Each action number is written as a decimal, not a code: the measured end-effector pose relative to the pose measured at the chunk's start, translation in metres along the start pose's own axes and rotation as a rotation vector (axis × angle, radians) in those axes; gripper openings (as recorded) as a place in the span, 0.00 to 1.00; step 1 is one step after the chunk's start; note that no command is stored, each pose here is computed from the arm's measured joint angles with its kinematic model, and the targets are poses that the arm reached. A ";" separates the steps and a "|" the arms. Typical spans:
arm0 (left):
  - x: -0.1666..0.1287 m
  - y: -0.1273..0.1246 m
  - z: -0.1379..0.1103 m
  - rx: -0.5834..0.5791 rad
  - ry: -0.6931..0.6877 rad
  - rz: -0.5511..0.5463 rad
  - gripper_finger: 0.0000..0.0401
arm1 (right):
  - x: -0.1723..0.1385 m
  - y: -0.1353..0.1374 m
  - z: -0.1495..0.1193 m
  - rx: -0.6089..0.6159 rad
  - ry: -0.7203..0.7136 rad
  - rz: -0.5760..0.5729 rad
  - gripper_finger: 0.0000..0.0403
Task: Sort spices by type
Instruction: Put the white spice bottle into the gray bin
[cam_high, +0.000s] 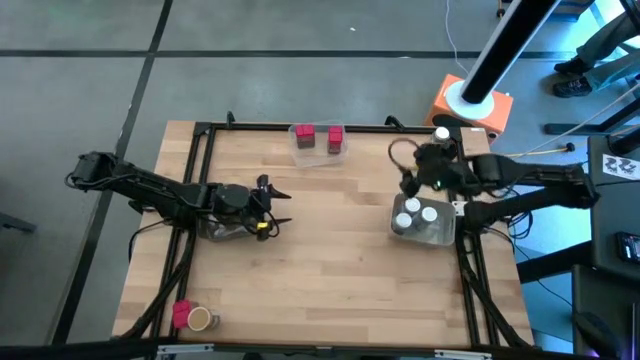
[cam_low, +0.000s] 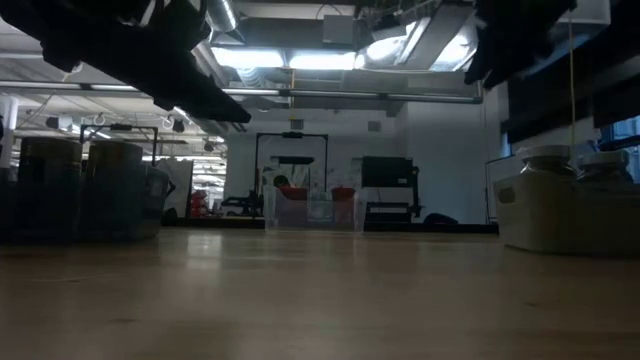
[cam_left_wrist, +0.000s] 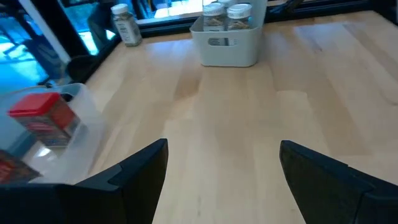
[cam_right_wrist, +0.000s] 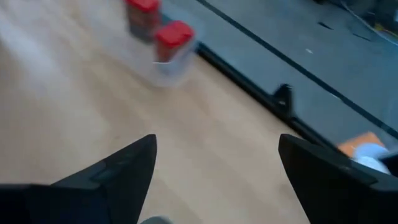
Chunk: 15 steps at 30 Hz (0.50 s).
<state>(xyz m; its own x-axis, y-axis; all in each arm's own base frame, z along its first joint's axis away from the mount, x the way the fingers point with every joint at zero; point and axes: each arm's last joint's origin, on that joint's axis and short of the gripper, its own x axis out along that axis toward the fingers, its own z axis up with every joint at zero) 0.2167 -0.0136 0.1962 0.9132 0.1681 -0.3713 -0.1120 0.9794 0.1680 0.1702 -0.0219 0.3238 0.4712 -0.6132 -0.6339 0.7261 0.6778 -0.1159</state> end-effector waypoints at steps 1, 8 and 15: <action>0.000 0.001 0.001 0.004 -0.005 0.014 0.73 | 0.004 -0.005 0.002 0.001 0.009 -0.022 0.83; 0.001 0.011 0.007 -0.016 -0.070 0.099 0.73 | 0.031 -0.039 0.017 0.015 0.069 -0.149 0.83; 0.003 0.019 0.005 -0.020 -0.051 0.133 0.73 | 0.059 -0.073 0.021 0.020 0.187 -0.259 0.83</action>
<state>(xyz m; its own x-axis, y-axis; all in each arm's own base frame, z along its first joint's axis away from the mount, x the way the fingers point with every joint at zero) 0.2192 0.0051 0.2032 0.9085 0.2909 -0.3000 -0.2404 0.9511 0.1942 0.1555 -0.1166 0.3109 0.1707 -0.6783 -0.7147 0.8205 0.4995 -0.2781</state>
